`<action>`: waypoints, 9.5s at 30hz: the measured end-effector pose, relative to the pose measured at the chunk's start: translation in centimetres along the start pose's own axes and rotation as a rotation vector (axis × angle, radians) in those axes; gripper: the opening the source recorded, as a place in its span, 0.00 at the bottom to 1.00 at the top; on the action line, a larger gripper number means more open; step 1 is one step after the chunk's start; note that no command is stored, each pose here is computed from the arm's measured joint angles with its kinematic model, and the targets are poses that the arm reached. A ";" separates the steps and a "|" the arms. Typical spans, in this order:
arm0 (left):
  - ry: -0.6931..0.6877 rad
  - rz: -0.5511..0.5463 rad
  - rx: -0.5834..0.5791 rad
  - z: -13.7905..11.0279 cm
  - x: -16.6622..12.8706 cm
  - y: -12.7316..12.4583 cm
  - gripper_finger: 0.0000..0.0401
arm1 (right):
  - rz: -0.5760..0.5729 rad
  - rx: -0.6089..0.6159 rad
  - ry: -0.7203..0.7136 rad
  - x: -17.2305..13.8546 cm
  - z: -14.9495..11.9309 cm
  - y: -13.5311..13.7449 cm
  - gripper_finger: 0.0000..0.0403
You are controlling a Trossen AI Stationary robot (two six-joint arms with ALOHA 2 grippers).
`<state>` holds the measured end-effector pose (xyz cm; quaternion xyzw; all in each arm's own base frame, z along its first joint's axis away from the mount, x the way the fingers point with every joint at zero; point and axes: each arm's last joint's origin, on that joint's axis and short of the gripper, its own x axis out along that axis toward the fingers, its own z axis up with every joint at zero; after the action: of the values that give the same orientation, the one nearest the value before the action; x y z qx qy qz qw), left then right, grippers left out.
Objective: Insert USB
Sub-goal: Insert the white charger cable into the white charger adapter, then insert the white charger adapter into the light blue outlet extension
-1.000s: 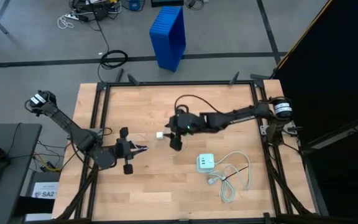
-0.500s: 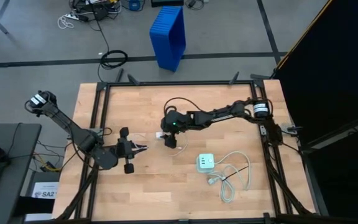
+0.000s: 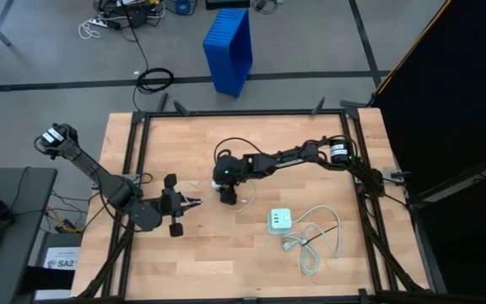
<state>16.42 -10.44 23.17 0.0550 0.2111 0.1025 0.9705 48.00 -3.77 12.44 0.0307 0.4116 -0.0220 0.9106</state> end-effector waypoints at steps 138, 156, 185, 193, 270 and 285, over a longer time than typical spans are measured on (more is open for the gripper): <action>-0.213 -0.168 0.761 0.3 10.5 -3.8 0.00 | 0.552 0.420 -0.620 -10.2 -9.3 9.9 0.28; -0.212 -0.145 0.727 0.6 10.7 -3.6 0.01 | 0.490 0.443 -0.636 -10.2 -9.1 9.7 0.28; -0.143 0.090 0.749 0.4 7.9 -5.2 0.39 | 0.526 0.416 -0.644 -10.4 -8.9 9.6 0.28; -0.096 0.057 0.668 0.6 6.7 -4.2 0.39 | 0.534 0.409 -0.637 -10.4 -8.9 9.6 0.28; -0.130 -0.145 0.575 0.3 10.2 -2.5 0.01 | 0.453 0.406 -0.764 -10.9 -8.2 9.4 0.28; -0.050 0.012 0.623 -0.1 9.1 -2.7 0.08 | 0.487 0.388 -0.733 -10.8 -8.3 9.3 0.28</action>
<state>24.92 -11.04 19.09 0.3533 0.2082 0.0373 0.9113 35.30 6.26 15.44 0.2858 0.0327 0.1060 0.9518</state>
